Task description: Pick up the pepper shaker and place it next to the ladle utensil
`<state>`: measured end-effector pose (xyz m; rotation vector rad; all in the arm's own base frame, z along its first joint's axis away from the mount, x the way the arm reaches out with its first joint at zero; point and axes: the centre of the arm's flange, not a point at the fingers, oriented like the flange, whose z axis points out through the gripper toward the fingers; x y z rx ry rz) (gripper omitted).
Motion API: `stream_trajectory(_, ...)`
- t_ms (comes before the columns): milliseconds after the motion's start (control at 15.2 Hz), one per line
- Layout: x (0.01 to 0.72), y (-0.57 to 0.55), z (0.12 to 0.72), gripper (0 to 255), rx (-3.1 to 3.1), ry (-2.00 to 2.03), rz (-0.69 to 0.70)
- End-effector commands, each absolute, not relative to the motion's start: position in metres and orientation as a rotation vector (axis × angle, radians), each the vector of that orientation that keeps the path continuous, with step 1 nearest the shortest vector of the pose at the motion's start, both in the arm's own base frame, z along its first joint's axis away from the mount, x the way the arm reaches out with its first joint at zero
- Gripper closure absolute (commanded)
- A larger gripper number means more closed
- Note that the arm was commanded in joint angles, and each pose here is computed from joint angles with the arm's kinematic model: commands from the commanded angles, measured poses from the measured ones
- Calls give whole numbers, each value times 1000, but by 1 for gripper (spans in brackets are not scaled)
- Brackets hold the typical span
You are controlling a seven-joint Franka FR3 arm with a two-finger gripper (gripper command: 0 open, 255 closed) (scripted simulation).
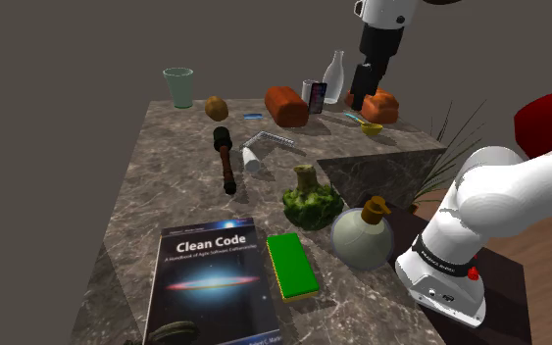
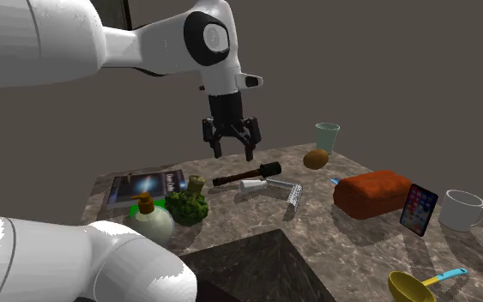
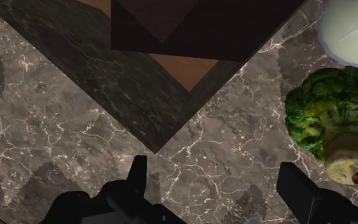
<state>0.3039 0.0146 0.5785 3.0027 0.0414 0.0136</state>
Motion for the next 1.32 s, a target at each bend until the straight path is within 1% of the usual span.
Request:
stream_trajectory(0,304,15,578,0,3003,41,14)
stream_trajectory(1254,500,87,436,0,2999,-534,-30)
